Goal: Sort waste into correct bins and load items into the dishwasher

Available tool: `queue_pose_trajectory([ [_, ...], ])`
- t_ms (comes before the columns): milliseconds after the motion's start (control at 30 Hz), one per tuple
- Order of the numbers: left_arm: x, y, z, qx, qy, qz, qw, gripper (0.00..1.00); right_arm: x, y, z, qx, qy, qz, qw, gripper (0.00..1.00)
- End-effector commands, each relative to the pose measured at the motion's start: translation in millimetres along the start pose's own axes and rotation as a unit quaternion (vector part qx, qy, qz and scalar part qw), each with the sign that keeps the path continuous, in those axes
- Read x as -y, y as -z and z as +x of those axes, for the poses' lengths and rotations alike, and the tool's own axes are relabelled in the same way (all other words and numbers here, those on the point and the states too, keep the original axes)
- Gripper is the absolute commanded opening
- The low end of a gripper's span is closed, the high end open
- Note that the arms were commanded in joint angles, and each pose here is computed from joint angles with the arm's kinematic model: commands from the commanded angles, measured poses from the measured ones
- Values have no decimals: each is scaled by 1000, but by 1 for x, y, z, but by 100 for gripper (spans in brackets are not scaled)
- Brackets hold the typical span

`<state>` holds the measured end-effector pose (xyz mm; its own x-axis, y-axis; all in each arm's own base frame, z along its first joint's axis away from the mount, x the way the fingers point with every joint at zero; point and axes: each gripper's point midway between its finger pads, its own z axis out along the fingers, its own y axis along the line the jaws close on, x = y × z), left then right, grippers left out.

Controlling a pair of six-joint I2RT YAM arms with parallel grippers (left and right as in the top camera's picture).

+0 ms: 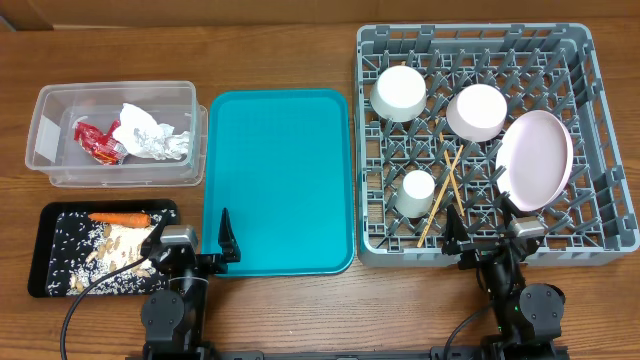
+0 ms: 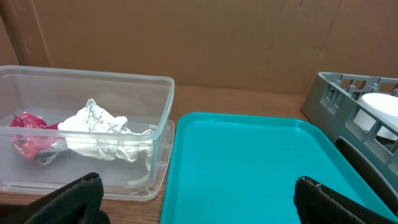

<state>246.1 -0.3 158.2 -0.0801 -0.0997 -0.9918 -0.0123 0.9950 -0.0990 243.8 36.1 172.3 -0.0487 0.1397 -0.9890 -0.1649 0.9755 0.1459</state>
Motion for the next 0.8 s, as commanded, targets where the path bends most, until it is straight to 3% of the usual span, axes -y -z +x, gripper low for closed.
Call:
queue_pose_trajectory([
  [0, 3, 0, 2, 2, -9, 10, 1000, 100, 3, 0, 1, 3, -2, 8, 1000, 100],
  [767, 3, 0, 2, 2, -6, 9, 1000, 100, 3, 0, 1, 3, -2, 8, 1000, 100],
])
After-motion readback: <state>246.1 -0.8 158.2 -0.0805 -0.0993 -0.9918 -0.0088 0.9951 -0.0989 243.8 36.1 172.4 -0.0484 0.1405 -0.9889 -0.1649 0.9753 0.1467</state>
